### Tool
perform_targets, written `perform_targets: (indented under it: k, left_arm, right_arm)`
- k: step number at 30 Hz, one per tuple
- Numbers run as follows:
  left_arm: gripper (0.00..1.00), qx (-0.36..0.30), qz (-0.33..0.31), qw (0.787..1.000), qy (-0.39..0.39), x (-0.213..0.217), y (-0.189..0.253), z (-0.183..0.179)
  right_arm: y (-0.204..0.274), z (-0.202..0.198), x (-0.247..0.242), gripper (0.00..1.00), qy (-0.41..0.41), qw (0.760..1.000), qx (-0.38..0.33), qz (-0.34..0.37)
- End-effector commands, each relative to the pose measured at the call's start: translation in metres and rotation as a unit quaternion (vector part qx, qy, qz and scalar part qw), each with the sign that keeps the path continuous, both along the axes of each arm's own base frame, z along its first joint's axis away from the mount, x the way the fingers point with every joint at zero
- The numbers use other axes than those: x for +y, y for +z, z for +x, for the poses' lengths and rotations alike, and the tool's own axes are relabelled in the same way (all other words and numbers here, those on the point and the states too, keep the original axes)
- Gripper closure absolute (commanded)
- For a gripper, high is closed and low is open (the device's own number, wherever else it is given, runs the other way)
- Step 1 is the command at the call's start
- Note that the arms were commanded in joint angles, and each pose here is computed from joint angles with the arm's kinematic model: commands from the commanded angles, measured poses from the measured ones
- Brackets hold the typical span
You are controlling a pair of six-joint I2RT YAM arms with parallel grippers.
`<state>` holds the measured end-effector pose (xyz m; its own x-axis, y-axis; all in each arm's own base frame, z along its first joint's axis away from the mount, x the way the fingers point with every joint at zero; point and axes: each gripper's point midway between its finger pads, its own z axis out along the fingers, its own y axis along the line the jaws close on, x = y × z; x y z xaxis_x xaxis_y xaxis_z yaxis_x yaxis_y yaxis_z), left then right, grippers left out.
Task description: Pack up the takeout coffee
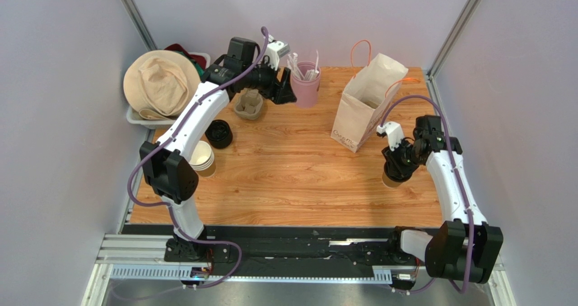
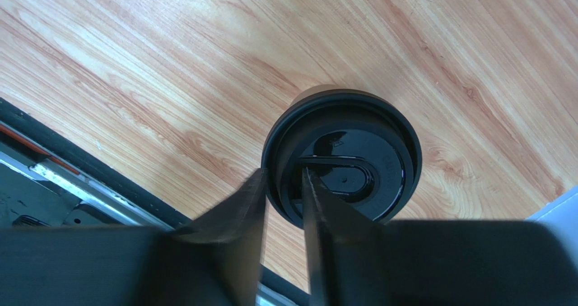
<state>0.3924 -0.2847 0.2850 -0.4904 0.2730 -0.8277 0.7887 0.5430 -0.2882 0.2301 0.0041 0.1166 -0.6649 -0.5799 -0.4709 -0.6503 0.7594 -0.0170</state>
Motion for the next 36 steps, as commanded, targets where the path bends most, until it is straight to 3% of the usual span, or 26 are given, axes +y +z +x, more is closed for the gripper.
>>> perform_targets:
  k: [1, 8, 15, 20, 26, 36]
  left_arm:
    - [0.22, -0.032, -0.016, 0.999, -0.002, 0.001, 0.023, -0.005]
    - [0.22, -0.036, -0.017, 0.999, -0.004, 0.003, 0.026, -0.009]
    - [0.19, -0.043, 0.005, 0.999, 0.004, 0.014, 0.033, -0.014]
    - [0.15, -0.045, 0.035, 0.998, 0.008, 0.032, 0.033, -0.025]
    - [0.11, -0.038, 0.061, 0.996, 0.058, 0.083, 0.037, -0.025]
    - [0.1, -0.041, 0.098, 0.986, 0.126, 0.169, 0.039, -0.057]
  right_arm:
    - [0.038, 0.015, 0.001, 0.6, 0.003, 0.998, -0.058, 0.004]
    - [0.112, 0.02, 0.005, 0.49, 0.009, 0.991, -0.133, 0.008]
    - [0.213, 0.038, 0.031, 0.39, 0.037, 0.968, -0.24, 0.064]
    - [0.254, 0.058, 0.06, 0.34, 0.07, 0.955, -0.269, 0.107]
    - [0.243, 0.101, 0.102, 0.33, 0.114, 0.954, -0.258, 0.097]
    - [0.212, 0.173, 0.119, 0.34, 0.089, 0.966, -0.227, 0.09]
